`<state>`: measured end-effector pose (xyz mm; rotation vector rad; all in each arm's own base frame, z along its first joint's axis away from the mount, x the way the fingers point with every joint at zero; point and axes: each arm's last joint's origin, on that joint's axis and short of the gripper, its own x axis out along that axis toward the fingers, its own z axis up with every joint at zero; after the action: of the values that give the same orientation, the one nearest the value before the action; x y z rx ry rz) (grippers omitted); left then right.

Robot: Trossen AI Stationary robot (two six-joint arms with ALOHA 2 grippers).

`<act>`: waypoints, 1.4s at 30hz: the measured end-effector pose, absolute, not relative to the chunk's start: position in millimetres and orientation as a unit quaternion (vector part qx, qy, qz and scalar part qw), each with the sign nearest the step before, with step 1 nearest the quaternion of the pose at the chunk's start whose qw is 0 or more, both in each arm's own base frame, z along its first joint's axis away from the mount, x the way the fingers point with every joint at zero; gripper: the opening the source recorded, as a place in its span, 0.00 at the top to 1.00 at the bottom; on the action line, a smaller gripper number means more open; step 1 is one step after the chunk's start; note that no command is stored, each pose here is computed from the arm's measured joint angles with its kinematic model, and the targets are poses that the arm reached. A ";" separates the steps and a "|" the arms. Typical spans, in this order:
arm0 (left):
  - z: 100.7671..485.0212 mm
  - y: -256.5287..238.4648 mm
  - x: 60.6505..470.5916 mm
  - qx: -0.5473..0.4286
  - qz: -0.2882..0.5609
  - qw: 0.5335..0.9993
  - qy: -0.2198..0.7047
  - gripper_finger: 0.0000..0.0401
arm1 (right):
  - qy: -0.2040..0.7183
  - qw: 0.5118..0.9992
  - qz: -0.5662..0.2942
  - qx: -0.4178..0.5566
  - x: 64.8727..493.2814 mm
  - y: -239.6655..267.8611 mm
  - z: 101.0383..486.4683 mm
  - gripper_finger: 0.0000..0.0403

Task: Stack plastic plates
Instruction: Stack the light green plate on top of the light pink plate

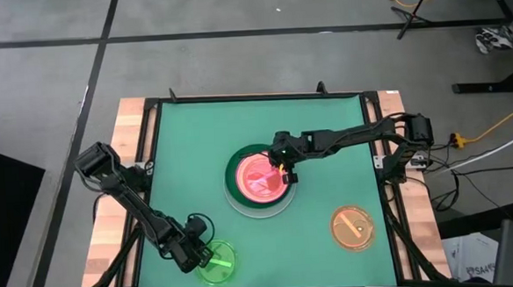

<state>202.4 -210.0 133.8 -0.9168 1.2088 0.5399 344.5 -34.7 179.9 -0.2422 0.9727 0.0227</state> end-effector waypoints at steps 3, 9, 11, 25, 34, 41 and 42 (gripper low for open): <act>133.6 -210.0 202.3 -0.410 0.242 0.693 0.542 0.88 | 0.466 0.877 0.011 -0.116 344.5 -34.7 179.9 0.87; 134.3 -211.1 203.3 -0.416 0.236 0.693 0.540 0.98 | 0.466 0.877 0.016 -0.113 343.9 -34.5 180.7 0.87; 135.5 -211.5 203.8 -0.420 0.232 0.693 0.538 0.99 | 0.464 0.879 0.028 -0.108 342.8 -33.9 182.8 0.87; 154.5 -199.1 208.4 -0.419 0.208 0.709 0.528 1.00 | 0.424 0.897 0.037 -0.119 302.7 -29.1 249.0 0.87; 182.0 -168.2 226.0 -0.406 0.165 0.748 0.498 1.00 | 0.382 0.916 0.054 -0.113 268.8 -23.7 288.7 0.87; 203.8 -129.6 246.7 -0.389 0.135 0.792 0.451 1.00 | 0.357 0.922 0.085 -0.123 262.5 -7.3 298.6 0.87; 206.9 -123.5 249.3 -0.387 0.132 0.798 0.444 1.00 | 0.356 0.922 0.090 -0.125 262.7 -4.1 298.6 0.87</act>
<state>249.3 -123.5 206.9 -0.8298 0.9528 0.2825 262.7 -4.1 298.6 -0.2564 0.7316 0.1856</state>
